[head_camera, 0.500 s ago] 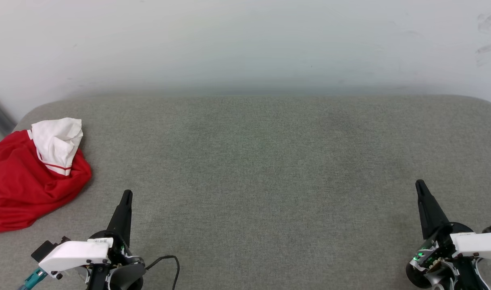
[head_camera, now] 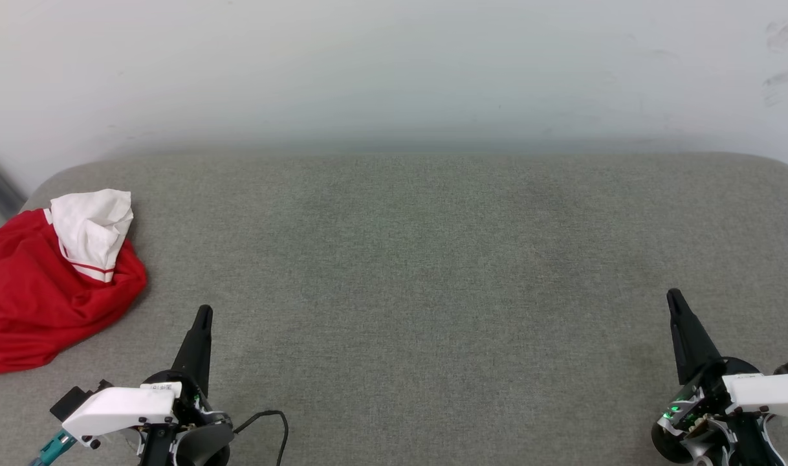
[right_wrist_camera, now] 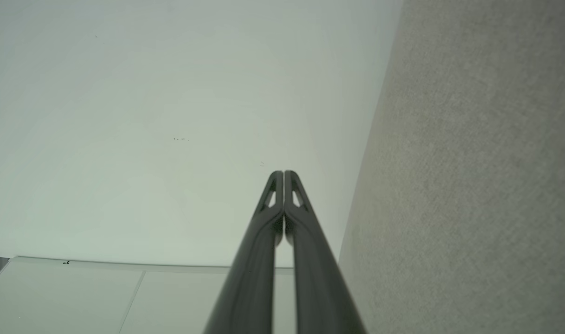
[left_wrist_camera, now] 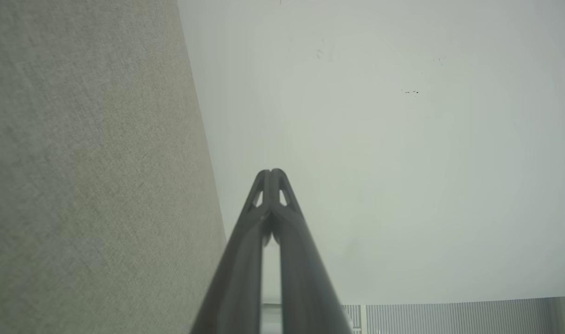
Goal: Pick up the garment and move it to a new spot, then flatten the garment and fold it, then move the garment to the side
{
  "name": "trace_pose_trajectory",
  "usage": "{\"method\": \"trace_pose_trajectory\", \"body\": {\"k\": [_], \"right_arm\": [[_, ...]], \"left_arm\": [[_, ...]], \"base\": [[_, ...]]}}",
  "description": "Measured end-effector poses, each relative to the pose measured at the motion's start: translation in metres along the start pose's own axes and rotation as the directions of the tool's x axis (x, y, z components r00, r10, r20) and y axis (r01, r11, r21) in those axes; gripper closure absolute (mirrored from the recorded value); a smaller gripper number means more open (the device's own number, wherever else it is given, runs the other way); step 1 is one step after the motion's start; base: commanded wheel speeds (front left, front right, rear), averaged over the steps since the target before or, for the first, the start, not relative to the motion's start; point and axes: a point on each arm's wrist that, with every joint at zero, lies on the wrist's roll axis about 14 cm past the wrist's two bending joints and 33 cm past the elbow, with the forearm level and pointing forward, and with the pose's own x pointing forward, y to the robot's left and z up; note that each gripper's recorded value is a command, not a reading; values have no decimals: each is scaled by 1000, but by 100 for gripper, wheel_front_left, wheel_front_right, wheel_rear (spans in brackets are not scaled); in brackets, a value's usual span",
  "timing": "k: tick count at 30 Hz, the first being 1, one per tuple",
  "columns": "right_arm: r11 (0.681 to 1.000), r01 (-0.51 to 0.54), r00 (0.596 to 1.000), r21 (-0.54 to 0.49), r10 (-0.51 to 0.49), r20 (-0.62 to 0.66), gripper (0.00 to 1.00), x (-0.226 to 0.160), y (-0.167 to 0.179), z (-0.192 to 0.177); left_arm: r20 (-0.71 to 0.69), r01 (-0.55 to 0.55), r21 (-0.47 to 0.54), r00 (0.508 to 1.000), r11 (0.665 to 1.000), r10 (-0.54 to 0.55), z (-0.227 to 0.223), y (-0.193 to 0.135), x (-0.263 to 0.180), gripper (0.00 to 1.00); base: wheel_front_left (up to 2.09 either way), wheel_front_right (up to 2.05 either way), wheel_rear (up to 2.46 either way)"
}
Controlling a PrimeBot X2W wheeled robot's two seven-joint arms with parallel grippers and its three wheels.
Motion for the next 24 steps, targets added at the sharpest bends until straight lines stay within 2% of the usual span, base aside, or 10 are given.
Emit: {"method": "trace_pose_trajectory", "body": {"k": [13,14,19,24], "right_arm": [[1000,0,1000,0,0,0,100,0,0,0],[1000,2,1000,0,-2,0,0,0,-1,0],[997,78,997,5,-78,8,0,-12,-26,2],[996,83,996,-41,-82,36,0,-14,-27,6]], "left_arm": [[0,0,0,1000,1000,0,0,0,0,100],[0,-2,0,1000,1000,2,0,1,0,0],[2,-75,-8,997,997,75,-1,25,-12,0],[26,-61,21,998,998,60,1,20,-11,0]], "base": [[0,0,0],[0,0,0],[0,0,0],[0,0,0]]}}
